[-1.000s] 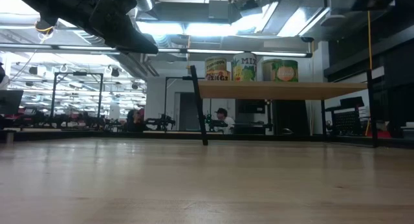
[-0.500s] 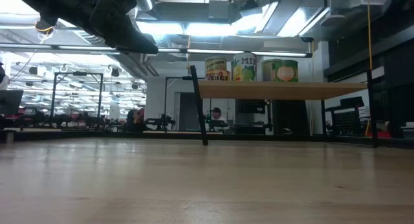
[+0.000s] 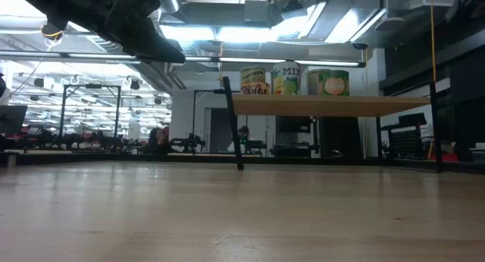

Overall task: Pick and place cans onto a shelf
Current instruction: Move the green and orange canned oranges to the top right side of the table

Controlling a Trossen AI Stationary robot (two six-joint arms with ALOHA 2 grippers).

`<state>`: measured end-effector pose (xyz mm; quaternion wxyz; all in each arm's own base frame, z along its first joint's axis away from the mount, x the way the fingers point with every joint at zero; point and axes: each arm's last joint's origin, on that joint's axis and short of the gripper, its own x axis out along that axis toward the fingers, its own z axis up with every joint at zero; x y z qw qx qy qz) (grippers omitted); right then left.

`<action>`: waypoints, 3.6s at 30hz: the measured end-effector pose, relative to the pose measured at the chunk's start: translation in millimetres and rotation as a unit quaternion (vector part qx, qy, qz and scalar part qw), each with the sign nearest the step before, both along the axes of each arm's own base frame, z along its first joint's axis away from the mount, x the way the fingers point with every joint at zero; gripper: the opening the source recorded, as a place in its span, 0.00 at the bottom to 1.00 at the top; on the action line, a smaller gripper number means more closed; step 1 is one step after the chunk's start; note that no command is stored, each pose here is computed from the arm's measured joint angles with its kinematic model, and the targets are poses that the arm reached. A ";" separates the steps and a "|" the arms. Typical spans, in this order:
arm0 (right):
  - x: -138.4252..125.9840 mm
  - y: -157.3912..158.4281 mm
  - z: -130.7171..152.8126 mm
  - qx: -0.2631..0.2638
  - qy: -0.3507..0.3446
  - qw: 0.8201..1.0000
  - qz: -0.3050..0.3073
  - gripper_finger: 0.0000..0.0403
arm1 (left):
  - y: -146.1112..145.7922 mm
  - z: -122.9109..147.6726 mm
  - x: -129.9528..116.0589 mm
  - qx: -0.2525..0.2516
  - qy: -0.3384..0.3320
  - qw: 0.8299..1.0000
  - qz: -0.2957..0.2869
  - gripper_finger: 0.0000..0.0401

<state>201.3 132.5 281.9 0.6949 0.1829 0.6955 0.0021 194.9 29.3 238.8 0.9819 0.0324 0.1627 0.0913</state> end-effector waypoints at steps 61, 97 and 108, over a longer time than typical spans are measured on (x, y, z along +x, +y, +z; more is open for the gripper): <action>2.3 0.2 0.2 -0.010 -0.022 1.000 0.011 0.17 | 0.0 0.0 0.0 0.001 0.000 1.000 0.000 0.11; 10.2 12.4 -13.3 -0.017 -0.014 0.998 0.060 0.09 | 0.0 -0.3 -0.2 0.000 0.002 1.000 0.000 0.11; 13.1 11.4 1.5 -0.022 -0.021 0.998 0.057 0.04 | -0.1 -0.3 -0.2 0.001 0.002 1.000 -0.001 0.11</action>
